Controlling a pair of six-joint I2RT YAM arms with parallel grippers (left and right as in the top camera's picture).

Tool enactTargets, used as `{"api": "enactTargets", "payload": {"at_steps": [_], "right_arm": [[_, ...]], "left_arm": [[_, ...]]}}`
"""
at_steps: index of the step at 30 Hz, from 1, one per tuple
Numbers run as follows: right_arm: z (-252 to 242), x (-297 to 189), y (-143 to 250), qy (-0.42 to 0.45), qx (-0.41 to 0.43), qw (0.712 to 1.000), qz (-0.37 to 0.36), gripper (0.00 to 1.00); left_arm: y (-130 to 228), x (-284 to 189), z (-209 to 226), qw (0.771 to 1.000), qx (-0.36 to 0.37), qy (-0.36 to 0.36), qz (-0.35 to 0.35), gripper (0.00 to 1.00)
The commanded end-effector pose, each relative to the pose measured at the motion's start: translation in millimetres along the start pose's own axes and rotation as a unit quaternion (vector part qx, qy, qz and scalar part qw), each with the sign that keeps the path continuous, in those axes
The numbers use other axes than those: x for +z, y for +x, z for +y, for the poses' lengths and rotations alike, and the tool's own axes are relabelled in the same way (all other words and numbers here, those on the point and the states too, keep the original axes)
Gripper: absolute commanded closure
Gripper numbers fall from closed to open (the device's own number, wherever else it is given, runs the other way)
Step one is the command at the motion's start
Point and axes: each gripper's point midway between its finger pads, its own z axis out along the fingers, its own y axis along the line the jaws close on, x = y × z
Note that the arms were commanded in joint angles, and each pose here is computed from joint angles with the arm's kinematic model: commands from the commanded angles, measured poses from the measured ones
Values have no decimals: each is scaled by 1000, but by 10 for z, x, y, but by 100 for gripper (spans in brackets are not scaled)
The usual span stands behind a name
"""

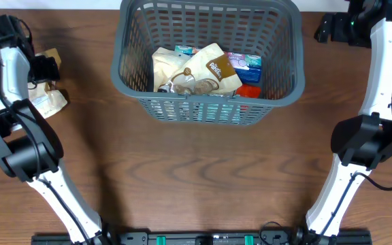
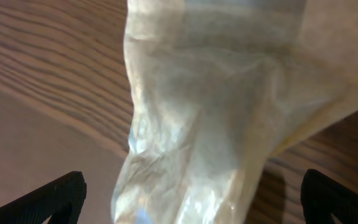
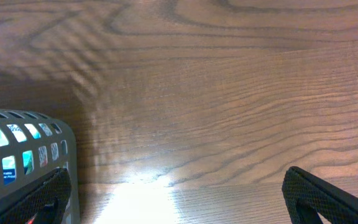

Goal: Pack container
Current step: 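Move the left gripper to the remaining beige pouch at left, then grasp the beige pouch and lift it toward the basket with the left gripper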

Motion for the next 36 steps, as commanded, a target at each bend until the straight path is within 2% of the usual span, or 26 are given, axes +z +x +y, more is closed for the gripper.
{"api": "enactTargets", "payload": {"at_steps": [1, 20, 24, 29, 33, 34, 36], "right_arm": [[38, 5, 17, -5, 5, 1000, 3, 1], [44, 4, 47, -6, 5, 1000, 9, 1], [44, 4, 51, -6, 5, 1000, 10, 1], [44, 4, 52, -6, 5, 1000, 11, 1], [44, 4, 52, -6, 5, 1000, 11, 1], [44, 4, 52, -6, 5, 1000, 11, 1], [44, 4, 53, -6, 4, 1000, 11, 1]], "left_arm": [[104, 194, -3, 999, -4, 25, 20, 1], [435, 628, -132, 995, -6, 62, 83, 1], [414, 522, -206, 993, -7, 85, 80, 18], [344, 291, -273, 992, -10, 109, 67, 60], [274, 2, -247, 993, -23, 108, 52, 90], [255, -82, -238, 993, -24, 108, 47, 94], [216, -285, -225, 993, -32, 109, 35, 94]]}}
